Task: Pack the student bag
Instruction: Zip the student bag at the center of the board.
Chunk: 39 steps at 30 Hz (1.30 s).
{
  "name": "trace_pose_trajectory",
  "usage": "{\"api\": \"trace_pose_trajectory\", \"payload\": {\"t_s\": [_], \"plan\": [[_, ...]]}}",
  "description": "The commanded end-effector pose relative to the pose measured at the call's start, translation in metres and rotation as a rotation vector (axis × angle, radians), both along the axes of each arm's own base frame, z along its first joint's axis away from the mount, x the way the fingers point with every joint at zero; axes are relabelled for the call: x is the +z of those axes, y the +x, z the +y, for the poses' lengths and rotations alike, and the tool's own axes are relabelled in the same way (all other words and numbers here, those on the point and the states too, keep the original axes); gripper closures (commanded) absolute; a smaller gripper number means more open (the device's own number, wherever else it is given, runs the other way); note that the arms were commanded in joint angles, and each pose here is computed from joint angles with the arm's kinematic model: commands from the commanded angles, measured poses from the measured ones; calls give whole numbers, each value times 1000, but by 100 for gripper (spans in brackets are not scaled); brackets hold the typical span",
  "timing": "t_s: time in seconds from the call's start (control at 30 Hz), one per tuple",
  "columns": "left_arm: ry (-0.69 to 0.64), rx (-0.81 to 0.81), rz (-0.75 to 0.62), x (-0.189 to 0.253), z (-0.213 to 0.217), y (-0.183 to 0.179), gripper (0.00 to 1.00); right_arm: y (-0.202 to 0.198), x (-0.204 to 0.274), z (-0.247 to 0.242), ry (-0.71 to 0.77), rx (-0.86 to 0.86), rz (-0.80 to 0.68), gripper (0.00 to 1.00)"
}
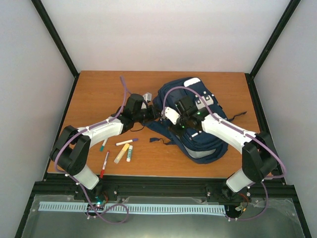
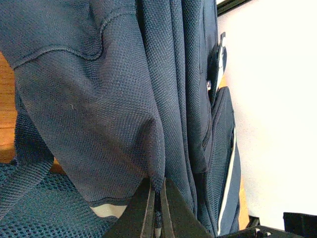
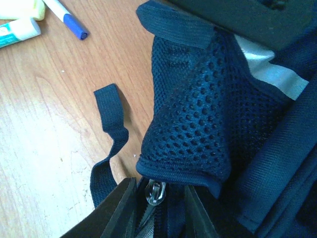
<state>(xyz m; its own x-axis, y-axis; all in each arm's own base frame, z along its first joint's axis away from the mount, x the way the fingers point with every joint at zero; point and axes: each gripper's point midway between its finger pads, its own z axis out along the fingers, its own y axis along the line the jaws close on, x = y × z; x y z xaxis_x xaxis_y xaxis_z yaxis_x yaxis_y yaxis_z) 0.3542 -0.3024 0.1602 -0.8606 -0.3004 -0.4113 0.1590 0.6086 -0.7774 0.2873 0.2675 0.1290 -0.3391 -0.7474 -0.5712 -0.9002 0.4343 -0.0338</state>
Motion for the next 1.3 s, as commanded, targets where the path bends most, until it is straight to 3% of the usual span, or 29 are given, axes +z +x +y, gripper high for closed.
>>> {"api": "trace_pose_trajectory", "payload": {"t_s": [0.0,0.13,0.23,0.33,0.9,1.13,1.27], "plan": [[-129,-57,-136,65,-13,-6,99,25,6,4,-7,-78,-70,72],[-131,-56,-134,64,-13,-6,99,30,8,6,-5,-102,-72,68],[-128,-55,-132,63,-13,-6,99,30,9,8,-3,-99,-65,88],[-112,-48,-132,60,-11,-5,99,21,7,5,-12,-80,-44,96],[-23,71,-103,38,22,27,99,-59,-41,-53,-167,22,92,96],[-21,79,-68,21,22,33,99,-75,-38,-69,-195,40,84,94],[-40,66,-64,19,19,32,99,-85,-34,-76,-210,77,79,88]]}}
